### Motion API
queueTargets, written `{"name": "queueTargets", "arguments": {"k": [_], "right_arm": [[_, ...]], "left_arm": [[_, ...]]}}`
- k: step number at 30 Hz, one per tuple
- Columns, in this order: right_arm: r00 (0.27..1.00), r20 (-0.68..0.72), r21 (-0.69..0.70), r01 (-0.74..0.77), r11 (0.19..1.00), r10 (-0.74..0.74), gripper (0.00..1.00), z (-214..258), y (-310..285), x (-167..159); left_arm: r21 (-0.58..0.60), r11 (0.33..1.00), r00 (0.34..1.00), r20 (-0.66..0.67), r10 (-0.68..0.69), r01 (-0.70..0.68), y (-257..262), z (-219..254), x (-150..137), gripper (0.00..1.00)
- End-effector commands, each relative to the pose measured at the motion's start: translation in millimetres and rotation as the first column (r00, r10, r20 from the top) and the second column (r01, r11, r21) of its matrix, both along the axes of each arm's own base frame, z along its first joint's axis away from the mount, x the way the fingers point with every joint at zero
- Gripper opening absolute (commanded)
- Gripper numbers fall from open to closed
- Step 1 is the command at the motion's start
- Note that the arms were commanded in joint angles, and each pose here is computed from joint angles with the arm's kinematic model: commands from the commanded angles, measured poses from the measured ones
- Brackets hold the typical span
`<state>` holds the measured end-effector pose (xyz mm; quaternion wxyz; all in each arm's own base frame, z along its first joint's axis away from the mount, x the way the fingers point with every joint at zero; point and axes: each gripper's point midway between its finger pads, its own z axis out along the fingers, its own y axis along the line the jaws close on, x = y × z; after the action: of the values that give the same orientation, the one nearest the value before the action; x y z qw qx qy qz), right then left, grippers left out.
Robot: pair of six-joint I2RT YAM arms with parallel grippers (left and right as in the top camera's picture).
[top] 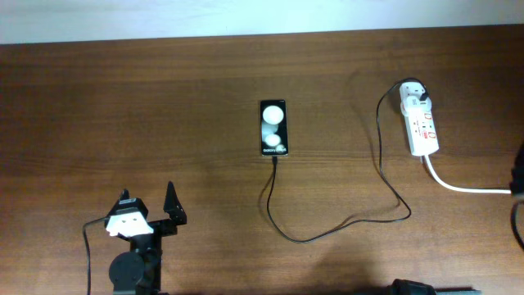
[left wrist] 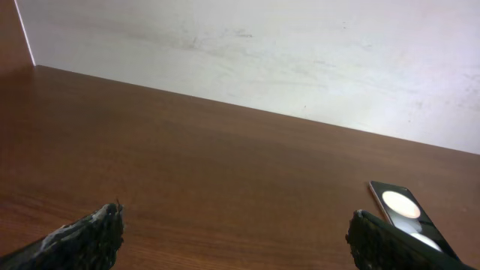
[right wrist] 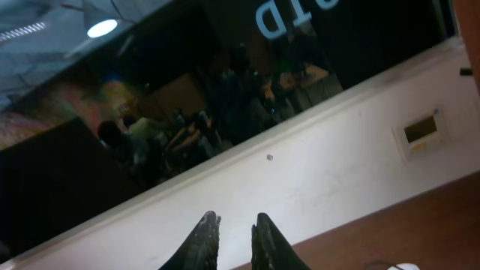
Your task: Plug charger to phone and switch on socket
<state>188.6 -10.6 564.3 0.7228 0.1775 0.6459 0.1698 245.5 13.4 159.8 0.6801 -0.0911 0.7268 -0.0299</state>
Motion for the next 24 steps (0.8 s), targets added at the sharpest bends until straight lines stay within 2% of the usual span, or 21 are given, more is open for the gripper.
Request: {"name": "queueTargets", "arguments": {"k": [1,3,5,10,13,15,19,21,23,24], "right_arm": [[0.998,0.057,-0.017,0.021,1.0,-0.02,0.18,7.5,1.6,-21.0],[0.996,0.084,-0.022,0.028,0.999,-0.027,0.19,8.8,2.5,-30.0],[0.992,0.127,-0.03,0.029,0.999,-0.025,0.19,6.9,3.8,-35.2],[0.967,0.255,-0.057,0.034,0.998,-0.019,0.28,-0.8,5.8,-43.8],[0.936,0.352,-0.077,0.042,0.996,-0.012,0.27,7.2,11.1,-66.4],[0.93,0.366,-0.081,0.038,0.996,-0.006,0.24,9.0,12.6,-69.5],[0.908,0.384,-0.175,-0.107,0.979,0.168,0.26,13.9,44.1,-78.2],[0.89,0.417,-0.196,-0.111,0.974,0.186,0.25,16.2,50.9,-97.1],[0.837,0.511,-0.236,-0.084,0.968,0.197,0.25,13.5,60.0,-136.9],[0.823,0.531,-0.244,-0.078,0.967,0.2,0.27,10.1,61.9,-144.7]], "left_arm": [[0.034,0.999,1.0,-0.005,0.015,-0.015,3.3,-2.3,0.1,0.99],[0.122,0.992,1.0,-0.016,-0.024,0.025,-2.3,-3.2,0.5,0.99],[0.124,0.992,0.999,-0.018,-0.027,0.029,-2.9,-3.7,0.5,0.99],[0.124,0.992,0.999,-0.018,-0.027,0.029,-2.9,-3.6,0.5,0.99],[0.124,0.992,0.999,-0.018,-0.027,0.029,-2.9,-3.6,0.5,0.99],[0.124,0.992,0.999,-0.018,-0.027,0.029,-2.9,-3.6,0.5,0.99],[0.124,0.992,0.999,-0.018,-0.027,0.029,-2.9,-3.6,0.5,0.99],[0.124,0.992,0.999,-0.018,-0.027,0.029,-2.9,-3.6,0.5,0.99],[0.124,0.992,0.999,-0.018,-0.027,0.029,-2.9,-3.6,0.5,0.99],[0.124,0.992,0.999,-0.018,-0.027,0.029,-2.9,-3.6,0.5,0.99]]}}
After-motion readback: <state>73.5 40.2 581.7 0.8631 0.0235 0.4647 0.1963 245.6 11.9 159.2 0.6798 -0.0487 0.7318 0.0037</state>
